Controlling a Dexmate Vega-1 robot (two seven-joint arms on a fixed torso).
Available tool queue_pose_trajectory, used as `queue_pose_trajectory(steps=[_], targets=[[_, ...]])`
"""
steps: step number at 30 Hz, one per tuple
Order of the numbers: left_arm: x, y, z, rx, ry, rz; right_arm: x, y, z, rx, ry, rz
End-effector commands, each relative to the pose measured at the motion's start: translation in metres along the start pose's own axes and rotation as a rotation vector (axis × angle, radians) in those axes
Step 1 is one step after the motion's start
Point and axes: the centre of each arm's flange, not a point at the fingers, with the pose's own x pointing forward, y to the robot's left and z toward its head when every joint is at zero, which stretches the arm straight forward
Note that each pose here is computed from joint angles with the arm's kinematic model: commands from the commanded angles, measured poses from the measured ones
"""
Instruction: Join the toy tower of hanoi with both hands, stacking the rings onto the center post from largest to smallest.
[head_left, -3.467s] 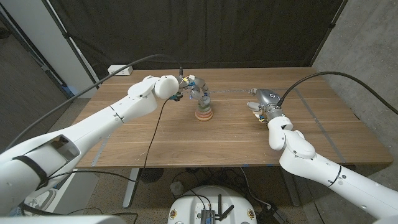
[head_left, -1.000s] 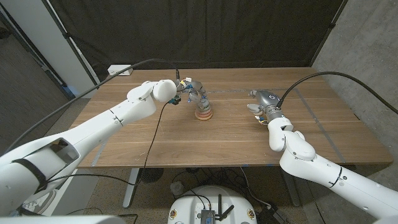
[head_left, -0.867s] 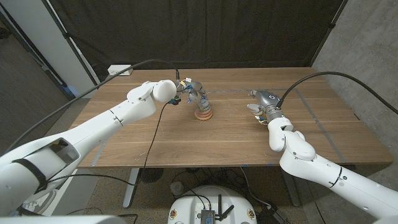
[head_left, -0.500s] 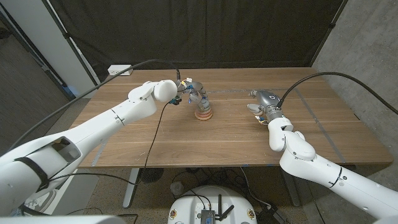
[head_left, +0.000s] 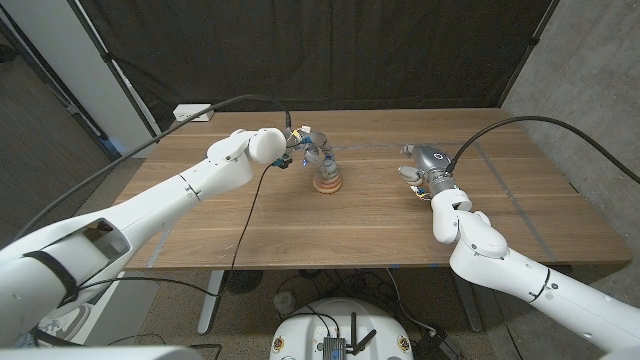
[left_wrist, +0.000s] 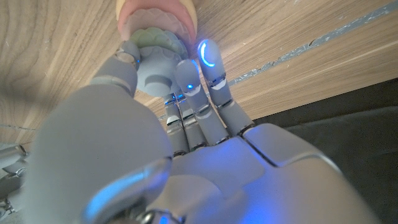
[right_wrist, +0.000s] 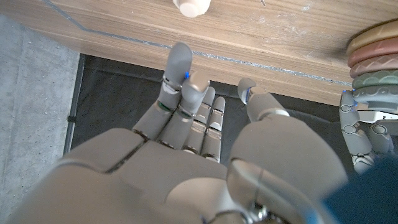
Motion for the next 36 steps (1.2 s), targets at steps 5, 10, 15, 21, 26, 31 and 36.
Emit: queue_pose_trajectory(steps=[5, 10, 15, 21, 26, 31, 36], targets=[[-0.001, 0.007, 0.009, 0.083, 0.018, -0.025, 0.0, 0.0, 0.0, 0.009, -0.004, -0.004], [-0.001, 0.007, 0.012, 0.104, 0.02, -0.032, -0.001, 0.0, -0.001, 0.009, 0.001, -0.005], [-0.002, 0.008, 0.012, 0.106, 0.024, -0.044, -0.002, 0.0, -0.002, 0.006, 0.0, -0.003], [-0.004, 0.01, 0.011, 0.109, 0.035, -0.049, -0.001, 0.0, -0.001, 0.006, -0.004, -0.002], [-0.008, 0.012, 0.01, 0.113, 0.048, -0.05, -0.001, -0.001, 0.0, 0.004, -0.007, -0.002], [-0.017, 0.014, 0.004, 0.093, 0.056, -0.018, -0.001, -0.003, 0.0, 0.007, -0.008, -0.008], [-0.025, 0.014, -0.003, 0.075, 0.068, 0.008, -0.001, -0.004, 0.0, 0.008, -0.012, -0.01]])
